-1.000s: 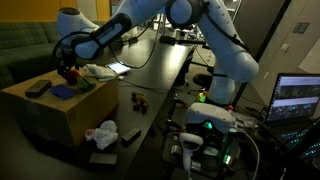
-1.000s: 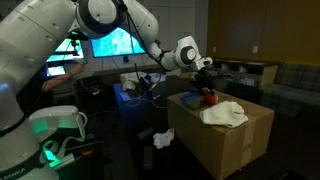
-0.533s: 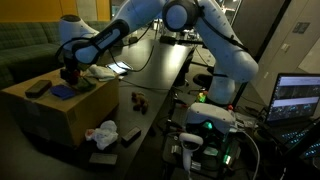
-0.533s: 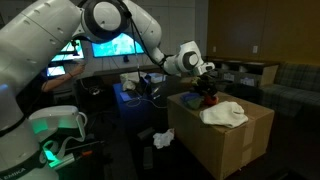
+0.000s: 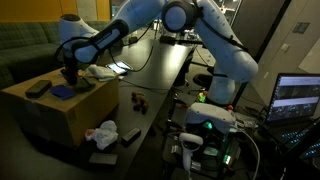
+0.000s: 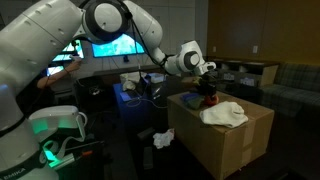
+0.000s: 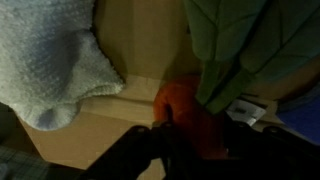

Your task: Put the items on the table on to the box and the items on the box on to the table.

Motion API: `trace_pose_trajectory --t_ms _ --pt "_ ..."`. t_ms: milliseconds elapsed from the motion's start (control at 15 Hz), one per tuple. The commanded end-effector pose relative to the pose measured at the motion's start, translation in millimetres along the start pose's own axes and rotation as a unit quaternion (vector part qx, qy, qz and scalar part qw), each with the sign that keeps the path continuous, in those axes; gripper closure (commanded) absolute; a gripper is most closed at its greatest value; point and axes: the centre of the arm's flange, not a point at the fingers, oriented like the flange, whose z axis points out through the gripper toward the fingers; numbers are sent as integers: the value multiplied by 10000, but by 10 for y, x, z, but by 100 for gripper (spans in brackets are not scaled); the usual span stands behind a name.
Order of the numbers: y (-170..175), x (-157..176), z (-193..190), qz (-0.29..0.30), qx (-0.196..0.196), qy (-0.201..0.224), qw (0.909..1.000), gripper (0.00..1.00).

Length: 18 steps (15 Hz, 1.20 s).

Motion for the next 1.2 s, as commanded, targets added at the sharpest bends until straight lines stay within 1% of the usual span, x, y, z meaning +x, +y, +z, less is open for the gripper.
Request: trace_pose_trajectory --t_ms 0,67,200,267,400,733,933,1133 --pt "-2 67 -150 -48 51 50 10000 88" --pt "-4 45 -206 -53 44 59 10000 91" --pt "-9 -26 -357 -72 53 45 10000 88" --pt "-8 -78 -457 -99 64 53 9999 90" --pt "-4 -221 -669 -135 77 44 9999 89" --pt "79 -808 -1129 -182 114 -148 9997 89" --pt "168 -1148 -1291 -156 117 -296 9994 89" --pt "231 -1573 -1362 -177 91 -507 9985 89"
